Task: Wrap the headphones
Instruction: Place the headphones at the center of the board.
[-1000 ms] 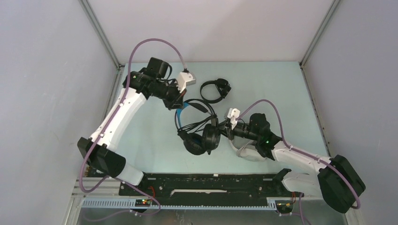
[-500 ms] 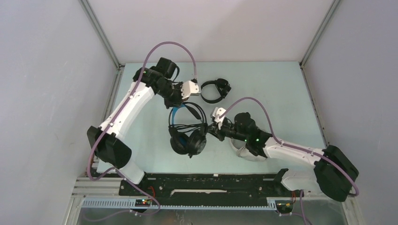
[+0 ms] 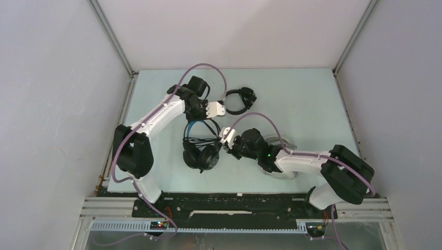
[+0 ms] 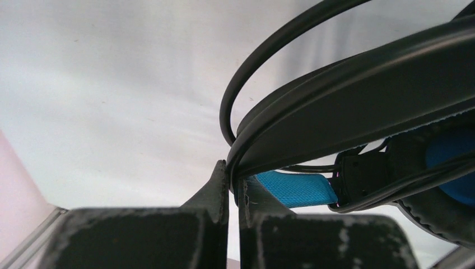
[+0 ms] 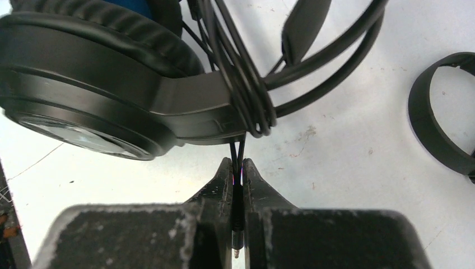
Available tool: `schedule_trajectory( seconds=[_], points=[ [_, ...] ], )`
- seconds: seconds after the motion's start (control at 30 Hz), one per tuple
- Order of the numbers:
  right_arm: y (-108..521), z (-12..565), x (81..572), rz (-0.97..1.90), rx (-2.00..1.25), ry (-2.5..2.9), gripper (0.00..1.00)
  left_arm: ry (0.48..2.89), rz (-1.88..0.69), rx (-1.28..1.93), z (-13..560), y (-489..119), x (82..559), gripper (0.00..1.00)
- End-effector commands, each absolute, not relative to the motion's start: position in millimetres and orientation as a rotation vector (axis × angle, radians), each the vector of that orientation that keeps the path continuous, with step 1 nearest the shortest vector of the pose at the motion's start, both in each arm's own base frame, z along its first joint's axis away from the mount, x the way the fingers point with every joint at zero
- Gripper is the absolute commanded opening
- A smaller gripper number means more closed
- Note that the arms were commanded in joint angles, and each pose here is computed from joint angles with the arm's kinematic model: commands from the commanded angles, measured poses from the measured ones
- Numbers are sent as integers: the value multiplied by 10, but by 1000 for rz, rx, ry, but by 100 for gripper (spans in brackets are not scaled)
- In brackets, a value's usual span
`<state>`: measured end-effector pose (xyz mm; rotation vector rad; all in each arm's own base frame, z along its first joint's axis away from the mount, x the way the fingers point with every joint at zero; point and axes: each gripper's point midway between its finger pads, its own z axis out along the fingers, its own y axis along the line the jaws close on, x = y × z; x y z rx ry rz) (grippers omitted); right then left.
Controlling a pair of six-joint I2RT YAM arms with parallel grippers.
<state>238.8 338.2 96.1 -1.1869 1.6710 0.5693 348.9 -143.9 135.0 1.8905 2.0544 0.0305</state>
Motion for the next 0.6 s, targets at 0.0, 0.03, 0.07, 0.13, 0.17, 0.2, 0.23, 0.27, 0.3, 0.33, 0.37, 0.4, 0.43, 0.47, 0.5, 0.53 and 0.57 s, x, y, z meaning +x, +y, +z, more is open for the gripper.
schedule_trajectory(
  seconds=[0.0, 0.03, 0.07, 0.13, 0.17, 0.2, 0.23, 0.27, 0.3, 0.33, 0.37, 0.4, 0.43, 0.47, 0.5, 0.53, 0.57],
  points=[
    [3436, 1120, 2569, 447, -1171, 1609, 0, 1974, 479, 1992, 1337, -1037, 3850, 0],
    [3447, 1108, 2570, 435, -1180, 1604, 0, 1943, 488, 1986, 1326, -1073, 3871, 0],
    [3447, 1103, 2579, 423, -1184, 1600, 0, 1910, 500, 1977, 1337, -1111, 3894, 0],
    [3460, 1087, 2589, 413, -1193, 1594, 0, 1859, 520, 1992, 1313, -1179, 3879, 1],
    [3469, 1077, 2592, 411, -1197, 1593, 0, 1840, 522, 1990, 1316, -1210, 3879, 3],
    [3480, 1071, 2592, 410, -1201, 1591, 0, 1825, 505, 1989, 1310, -1250, 3866, 5],
    [3493, 1059, 2587, 409, -1208, 1588, 0, 1810, 486, 1982, 1326, -1290, 3851, 9],
    [3508, 1045, 2583, 407, -1215, 1586, 0, 1799, 469, 1979, 1323, -1321, 3832, 11],
    [3524, 1037, 2580, 406, -1221, 1582, 0, 1788, 458, 1980, 1320, -1352, 3812, 15],
    [3540, 1031, 2580, 404, -1229, 1579, 0, 1775, 446, 1979, 1323, -1384, 3797, 19],
    [3559, 1023, 2578, 401, -1239, 1576, 0, 1764, 430, 1978, 1328, -1413, 3779, 22],
    [3571, 1007, 2580, 397, -1249, 1576, 0, 1754, 408, 1978, 1331, -1446, 3758, 25],
    [3558, 1001, 2621, 367, -1245, 1581, 0, 1745, 383, 1967, 1340, -1479, 3744, 28],
    [3562, 982, 2631, 353, -1253, 1582, 0, 1735, 358, 1960, 1354, -1515, 3721, 31],
    [3563, 975, 2645, 337, -1261, 1577, 0, 1726, 331, 1950, 1373, -1550, 3696, 34],
    [3560, 963, 2656, 325, -1266, 1576, 0, 1716, 311, 1942, 1393, -1577, 3678, 37],
    [3555, 958, 2669, 315, -1269, 1574, 0, 1704, 292, 1934, 1414, -1605, 3657, 40]
  ],
)
